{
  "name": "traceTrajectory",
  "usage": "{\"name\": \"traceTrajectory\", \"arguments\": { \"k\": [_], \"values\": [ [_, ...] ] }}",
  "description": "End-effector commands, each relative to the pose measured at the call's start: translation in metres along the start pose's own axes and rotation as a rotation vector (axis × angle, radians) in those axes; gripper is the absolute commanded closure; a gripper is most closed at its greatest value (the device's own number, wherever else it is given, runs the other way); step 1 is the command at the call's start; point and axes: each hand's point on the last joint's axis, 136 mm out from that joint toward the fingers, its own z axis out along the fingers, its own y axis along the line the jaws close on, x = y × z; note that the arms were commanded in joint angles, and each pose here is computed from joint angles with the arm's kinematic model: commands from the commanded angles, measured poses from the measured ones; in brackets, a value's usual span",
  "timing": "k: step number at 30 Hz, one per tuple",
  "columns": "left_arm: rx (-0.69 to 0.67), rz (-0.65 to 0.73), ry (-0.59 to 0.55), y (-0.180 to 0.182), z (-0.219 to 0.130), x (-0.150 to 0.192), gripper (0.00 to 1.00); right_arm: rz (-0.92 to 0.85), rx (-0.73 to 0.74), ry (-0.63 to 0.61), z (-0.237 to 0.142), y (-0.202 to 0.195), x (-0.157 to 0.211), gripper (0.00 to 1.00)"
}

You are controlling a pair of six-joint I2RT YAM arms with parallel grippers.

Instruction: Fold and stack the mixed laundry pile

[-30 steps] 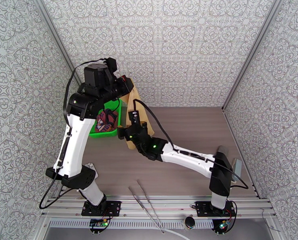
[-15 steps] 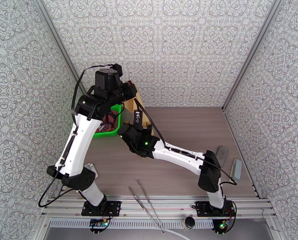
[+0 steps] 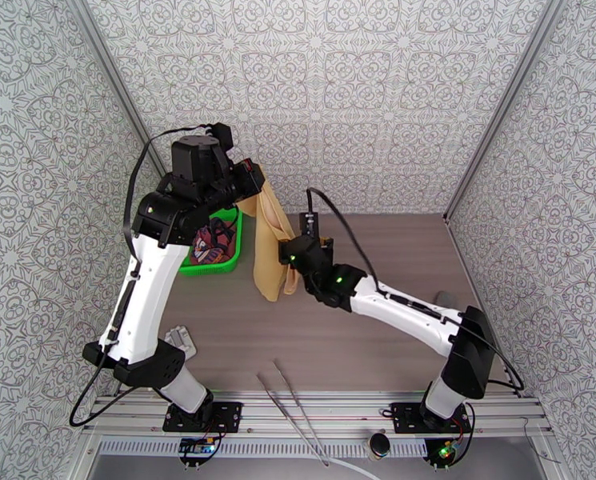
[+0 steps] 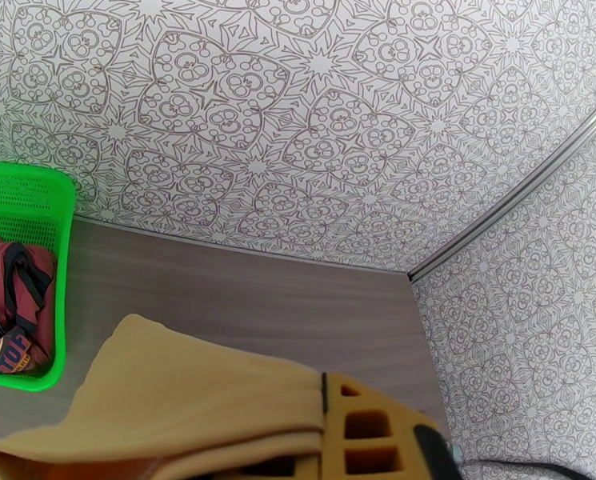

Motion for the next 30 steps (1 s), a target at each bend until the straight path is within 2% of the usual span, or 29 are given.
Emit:
{"name": "traceTrajectory", "arguments": {
  "k": [1,5,10,12,13,15,16,17,24,30],
  "values": [
    [0.037,0.015,-0.005,-0.007,-0.010,-0.003,1.00,-0.059,-0.150,0.072,0.011,0.030,0.015,0.14],
    [0.043,0.019,0.013,-0.008,-0.007,0.002,1.00,-0.091,-0.218,0.112,0.018,0.048,0.023,0.21],
    [0.037,0.020,0.026,-0.006,-0.004,0.005,1.00,-0.092,-0.221,0.136,0.021,0.049,0.031,0.37],
    [0.028,0.024,0.026,-0.004,-0.004,0.006,1.00,-0.095,-0.207,0.135,0.019,0.045,0.031,0.52],
    [0.020,0.027,0.025,-0.002,-0.004,0.006,1.00,-0.101,-0.191,0.133,0.016,0.041,0.029,0.67],
    [-0.003,0.033,0.025,0.002,-0.006,0.006,1.00,-0.119,-0.156,0.129,0.009,0.031,0.023,0.83],
    [-0.018,0.039,0.023,0.005,-0.008,0.006,1.00,-0.134,-0.130,0.122,0.002,0.024,0.015,0.96],
    [-0.036,0.042,0.027,0.008,-0.009,0.007,1.00,-0.148,-0.112,0.116,-0.004,0.018,0.009,1.00],
    [-0.132,0.075,0.081,0.027,-0.014,0.023,1.00,-0.415,-0.102,0.092,-0.081,-0.022,-0.046,1.00],
    [-0.074,0.106,0.156,0.010,0.006,0.045,1.00,-0.570,-0.034,0.106,-0.125,-0.078,-0.077,1.00]
  ]
}}
